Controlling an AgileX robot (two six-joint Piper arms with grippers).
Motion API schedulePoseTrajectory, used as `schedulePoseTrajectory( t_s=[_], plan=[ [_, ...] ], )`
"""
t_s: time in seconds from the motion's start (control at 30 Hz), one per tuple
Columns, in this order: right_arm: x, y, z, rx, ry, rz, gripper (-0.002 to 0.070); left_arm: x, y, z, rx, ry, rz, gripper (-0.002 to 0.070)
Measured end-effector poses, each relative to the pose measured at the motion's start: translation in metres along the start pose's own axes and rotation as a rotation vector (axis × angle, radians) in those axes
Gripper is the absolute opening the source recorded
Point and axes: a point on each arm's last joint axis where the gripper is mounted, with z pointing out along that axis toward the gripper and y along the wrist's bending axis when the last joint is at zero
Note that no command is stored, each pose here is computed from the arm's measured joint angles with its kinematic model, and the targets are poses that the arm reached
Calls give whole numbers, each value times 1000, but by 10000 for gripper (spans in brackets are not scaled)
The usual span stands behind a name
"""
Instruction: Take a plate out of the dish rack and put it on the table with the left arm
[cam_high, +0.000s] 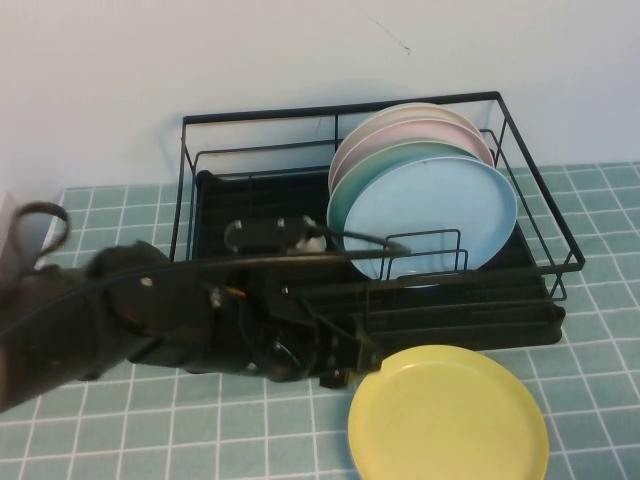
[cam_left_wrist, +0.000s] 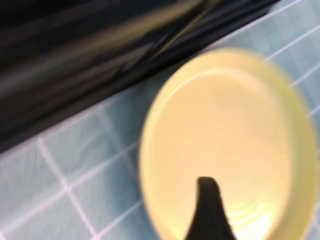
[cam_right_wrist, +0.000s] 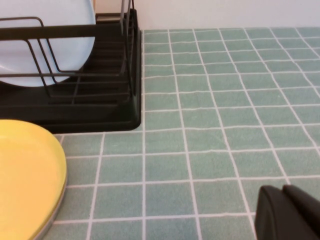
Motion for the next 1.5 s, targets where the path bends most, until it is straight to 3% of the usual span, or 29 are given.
schedulePoseTrajectory(
  t_s=[0.1,0.33,0.43,0.63,0.93,1.5],
  plan=[
    [0,0,0,0,0,0,-1,-8,-17,-33,23,-83,101,360],
    [0,0,0,0,0,0,-1,-3,-49,-126,20,-307,371,67],
    [0,0,0,0,0,0,-1,6,-55,-159,0,-379,401,18],
    [0,0,0,0,0,0,-1,35,-48,-200,-95,-476,397,2],
    [0,0,0,0,0,0,-1,91,-9,-185,-176,-432,351,1],
    [0,0,0,0,0,0,-1,141,18,-160,-256,9,289,0]
  ],
)
